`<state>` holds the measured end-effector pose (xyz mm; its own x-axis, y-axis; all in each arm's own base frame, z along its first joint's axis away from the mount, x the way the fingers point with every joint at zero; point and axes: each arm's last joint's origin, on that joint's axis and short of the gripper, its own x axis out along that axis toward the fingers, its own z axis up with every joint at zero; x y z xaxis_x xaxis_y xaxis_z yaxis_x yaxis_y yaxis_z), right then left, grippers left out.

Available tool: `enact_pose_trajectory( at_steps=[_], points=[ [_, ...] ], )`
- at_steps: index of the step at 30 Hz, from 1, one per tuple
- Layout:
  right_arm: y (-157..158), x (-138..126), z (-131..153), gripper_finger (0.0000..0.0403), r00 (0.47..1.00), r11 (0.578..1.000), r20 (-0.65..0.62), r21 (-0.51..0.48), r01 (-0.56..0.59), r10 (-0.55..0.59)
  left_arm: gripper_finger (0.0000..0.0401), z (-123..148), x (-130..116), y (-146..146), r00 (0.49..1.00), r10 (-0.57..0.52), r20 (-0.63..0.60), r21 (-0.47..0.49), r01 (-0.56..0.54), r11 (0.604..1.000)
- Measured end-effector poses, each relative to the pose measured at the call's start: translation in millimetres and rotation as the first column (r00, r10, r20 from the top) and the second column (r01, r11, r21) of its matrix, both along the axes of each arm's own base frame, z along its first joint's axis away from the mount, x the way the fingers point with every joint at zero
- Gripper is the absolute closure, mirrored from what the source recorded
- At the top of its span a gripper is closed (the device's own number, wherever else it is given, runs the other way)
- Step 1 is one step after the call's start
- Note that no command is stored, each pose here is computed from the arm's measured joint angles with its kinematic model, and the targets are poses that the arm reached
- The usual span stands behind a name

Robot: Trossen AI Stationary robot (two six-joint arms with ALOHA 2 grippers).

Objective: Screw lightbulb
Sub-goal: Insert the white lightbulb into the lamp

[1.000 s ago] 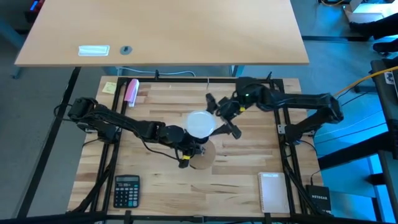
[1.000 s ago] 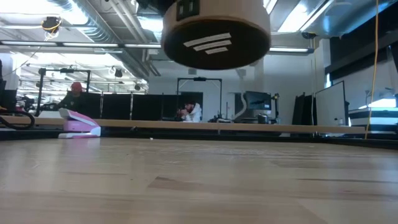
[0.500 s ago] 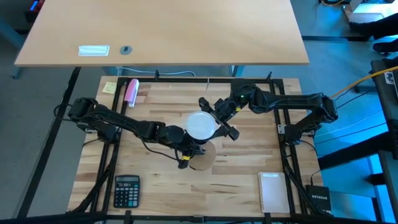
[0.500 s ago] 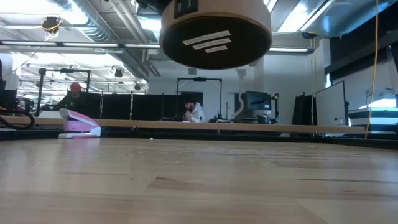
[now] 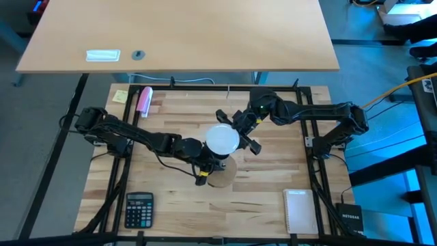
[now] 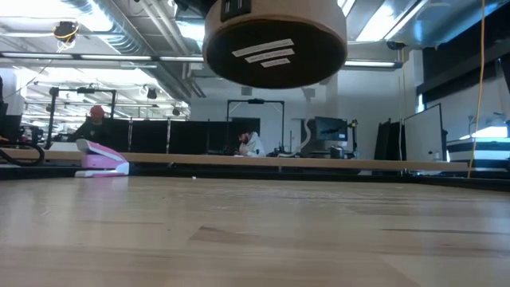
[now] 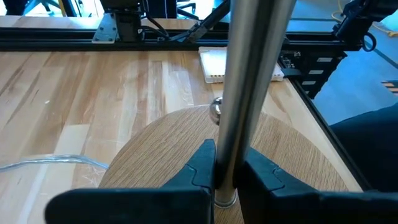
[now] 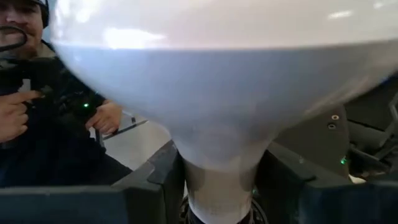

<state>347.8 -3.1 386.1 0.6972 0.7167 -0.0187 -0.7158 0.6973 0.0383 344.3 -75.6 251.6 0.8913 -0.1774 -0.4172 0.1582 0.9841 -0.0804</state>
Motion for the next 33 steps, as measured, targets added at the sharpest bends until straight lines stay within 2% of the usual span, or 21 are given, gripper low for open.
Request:
enact_pose_trajectory(
  at_steps=[5, 11, 16, 20, 23, 27, 30, 33],
  points=[
    [-1, 0, -2, 0.025, 0.997, 0.997, -0.024, -0.016, 0.069, -0.07, 0.0374, -1, 0, 1, 0.999, 0.034, -0.006, 0.007, -0.034, 0.999],
    [4, -7, 3, 0.025, 0.966, 0.965, -0.028, -0.066, 0.255, -0.258, 0.0374, 5, -4, 6, 0.976, 0.217, 0.015, 0.04, -0.218, 0.975],
    [14, -8, 4, 0.025, 0.888, 0.879, -0.006, -0.14, 0.455, -0.461, 0.0374, 5, -6, 9, 0.918, 0.393, 0.042, 0.083, -0.395, 0.915],
    [24, -6, 1, 0.025, 0.79, 0.778, 0.0, -0.176, 0.603, -0.613, 0.0374, 5, -7, 12, 0.855, 0.513, 0.071, 0.083, -0.518, 0.851],
    [31, -6, 0, 0.025, 0.714, 0.699, 0.013, -0.196, 0.688, -0.7, 0.0374, 6, -9, 10, 0.814, 0.573, 0.096, 0.091, -0.58, 0.809],
    [41, -7, 0, 0.025, 0.619, 0.603, 0.024, -0.203, 0.772, -0.785, 0.0374, 6, -10, 10, 0.785, 0.609, 0.111, 0.089, -0.619, 0.781],
    [43, -7, -1, 0.025, 0.611, 0.595, 0.022, -0.203, 0.778, -0.792, 0.0374, 6, -10, 10, 0.782, 0.613, 0.112, 0.09, -0.622, 0.778],
    [44, -7, -1, 0.025, 0.634, 0.617, 0.023, -0.203, 0.76, -0.773, 0.0374, 6, -10, 10, 0.787, 0.607, 0.112, 0.104, -0.617, 0.78]
  ],
)
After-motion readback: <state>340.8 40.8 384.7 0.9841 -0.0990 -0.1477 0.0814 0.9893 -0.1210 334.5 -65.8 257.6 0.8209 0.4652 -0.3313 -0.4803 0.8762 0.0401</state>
